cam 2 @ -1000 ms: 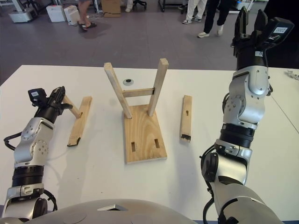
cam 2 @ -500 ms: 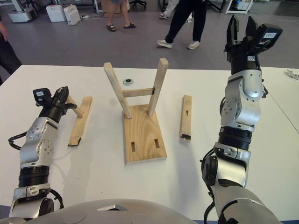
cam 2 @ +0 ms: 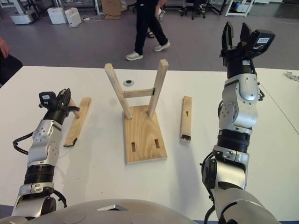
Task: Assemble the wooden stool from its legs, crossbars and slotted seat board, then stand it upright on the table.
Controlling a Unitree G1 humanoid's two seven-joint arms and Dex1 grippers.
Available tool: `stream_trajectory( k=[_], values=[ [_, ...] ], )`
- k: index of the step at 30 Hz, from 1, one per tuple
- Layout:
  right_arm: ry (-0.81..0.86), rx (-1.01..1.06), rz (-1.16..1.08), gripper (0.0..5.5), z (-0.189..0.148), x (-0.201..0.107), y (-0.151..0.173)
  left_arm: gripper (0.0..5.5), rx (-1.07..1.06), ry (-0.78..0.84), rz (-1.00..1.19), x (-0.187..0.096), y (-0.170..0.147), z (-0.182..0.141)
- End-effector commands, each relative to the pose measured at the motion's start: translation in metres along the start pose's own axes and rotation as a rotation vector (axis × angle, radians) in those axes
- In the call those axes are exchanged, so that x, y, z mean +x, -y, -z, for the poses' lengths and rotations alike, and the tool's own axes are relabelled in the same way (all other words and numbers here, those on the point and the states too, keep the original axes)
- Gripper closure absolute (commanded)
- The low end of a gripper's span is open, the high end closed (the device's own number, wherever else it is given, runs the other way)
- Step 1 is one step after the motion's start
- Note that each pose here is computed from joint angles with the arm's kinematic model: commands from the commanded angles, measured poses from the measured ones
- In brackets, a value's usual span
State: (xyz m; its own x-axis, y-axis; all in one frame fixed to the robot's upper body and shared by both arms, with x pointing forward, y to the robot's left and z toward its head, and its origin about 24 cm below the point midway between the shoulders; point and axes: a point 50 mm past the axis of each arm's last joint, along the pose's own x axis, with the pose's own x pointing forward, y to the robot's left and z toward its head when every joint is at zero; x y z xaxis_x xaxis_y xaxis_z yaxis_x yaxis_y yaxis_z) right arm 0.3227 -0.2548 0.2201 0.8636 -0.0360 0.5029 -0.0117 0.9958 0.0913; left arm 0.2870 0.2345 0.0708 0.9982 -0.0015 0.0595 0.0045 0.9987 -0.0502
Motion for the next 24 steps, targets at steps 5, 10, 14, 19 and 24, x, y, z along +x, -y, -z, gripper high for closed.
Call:
stream_trajectory(
  k=[5,10,14,19,24],
  values=[
    [-0.013,0.0,-0.005,3.13,0.002,-0.003,-0.003,5.1,0.038,-0.193,0.02,-0.038,0.005,0.049],
    [-0.004,0.015,-0.005,3.13,0.002,-0.005,-0.004,4.62,0.019,-0.176,0.023,-0.048,0.006,0.047],
    [-0.01,0.021,-0.008,3.13,0.004,-0.008,-0.007,3.91,0.028,-0.155,0.021,-0.039,0.001,0.034],
    [-0.023,0.026,-0.004,3.13,0.007,-0.014,-0.009,2.98,0.087,-0.225,0.094,-0.048,0.001,0.022],
    [-0.027,0.003,0.034,3.13,0.006,-0.023,-0.002,2.12,0.095,-0.442,0.12,-0.08,-0.012,0.02]
  ],
)
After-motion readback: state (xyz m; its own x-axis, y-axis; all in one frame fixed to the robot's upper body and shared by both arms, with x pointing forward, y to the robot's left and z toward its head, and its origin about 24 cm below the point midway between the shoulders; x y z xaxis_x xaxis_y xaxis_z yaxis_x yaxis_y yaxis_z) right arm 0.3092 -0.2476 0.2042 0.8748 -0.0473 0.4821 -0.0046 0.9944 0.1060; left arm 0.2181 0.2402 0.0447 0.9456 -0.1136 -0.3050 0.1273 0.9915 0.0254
